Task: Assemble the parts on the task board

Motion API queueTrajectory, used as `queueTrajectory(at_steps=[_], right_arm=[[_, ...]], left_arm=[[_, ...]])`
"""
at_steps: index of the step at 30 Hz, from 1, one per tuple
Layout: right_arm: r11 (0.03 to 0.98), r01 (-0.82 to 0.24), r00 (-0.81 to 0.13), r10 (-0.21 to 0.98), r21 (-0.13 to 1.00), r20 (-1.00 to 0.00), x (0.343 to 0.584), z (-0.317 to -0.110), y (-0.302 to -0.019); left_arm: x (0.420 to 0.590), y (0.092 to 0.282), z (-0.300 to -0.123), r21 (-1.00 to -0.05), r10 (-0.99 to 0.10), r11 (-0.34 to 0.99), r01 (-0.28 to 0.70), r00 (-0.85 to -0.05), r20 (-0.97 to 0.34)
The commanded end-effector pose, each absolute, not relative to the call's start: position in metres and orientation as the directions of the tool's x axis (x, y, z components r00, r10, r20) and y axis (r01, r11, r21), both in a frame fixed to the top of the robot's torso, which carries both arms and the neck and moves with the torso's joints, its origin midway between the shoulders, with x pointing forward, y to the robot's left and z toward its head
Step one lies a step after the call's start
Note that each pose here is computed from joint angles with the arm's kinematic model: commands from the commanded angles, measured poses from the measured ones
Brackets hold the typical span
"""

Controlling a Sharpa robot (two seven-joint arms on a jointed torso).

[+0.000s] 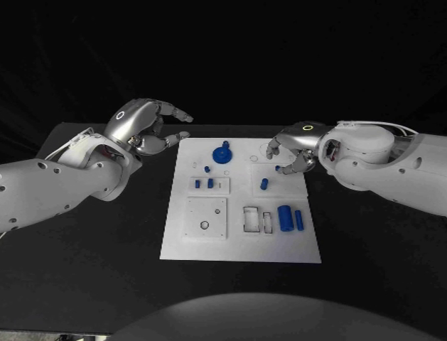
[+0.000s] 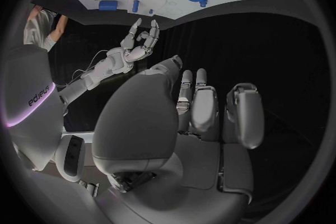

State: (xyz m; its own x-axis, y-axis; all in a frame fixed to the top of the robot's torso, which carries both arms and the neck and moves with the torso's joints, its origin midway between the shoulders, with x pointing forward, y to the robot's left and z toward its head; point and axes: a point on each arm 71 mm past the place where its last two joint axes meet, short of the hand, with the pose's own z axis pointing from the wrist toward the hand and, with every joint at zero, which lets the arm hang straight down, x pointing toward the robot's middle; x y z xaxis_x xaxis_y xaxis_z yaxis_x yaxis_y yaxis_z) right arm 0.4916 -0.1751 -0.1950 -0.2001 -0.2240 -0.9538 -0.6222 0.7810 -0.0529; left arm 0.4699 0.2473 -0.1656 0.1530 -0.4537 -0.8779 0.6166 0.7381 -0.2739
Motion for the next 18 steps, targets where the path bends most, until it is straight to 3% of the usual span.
queueTrajectory(at_steps=[1,18], right_arm=[[0.775,-0.621,-0.202,-0.298,-0.113,-0.933,0.492,-0.201,-0.177],[0.769,-0.632,-0.131,-0.229,-0.097,-0.965,0.489,-0.219,-0.177]], left_arm=[[0.468,0.246,-0.162,-0.279,-0.486,0.718,0.637,0.172,-0.857],[0.470,0.243,-0.167,-0.309,-0.469,0.719,0.622,0.106,-0.877]])
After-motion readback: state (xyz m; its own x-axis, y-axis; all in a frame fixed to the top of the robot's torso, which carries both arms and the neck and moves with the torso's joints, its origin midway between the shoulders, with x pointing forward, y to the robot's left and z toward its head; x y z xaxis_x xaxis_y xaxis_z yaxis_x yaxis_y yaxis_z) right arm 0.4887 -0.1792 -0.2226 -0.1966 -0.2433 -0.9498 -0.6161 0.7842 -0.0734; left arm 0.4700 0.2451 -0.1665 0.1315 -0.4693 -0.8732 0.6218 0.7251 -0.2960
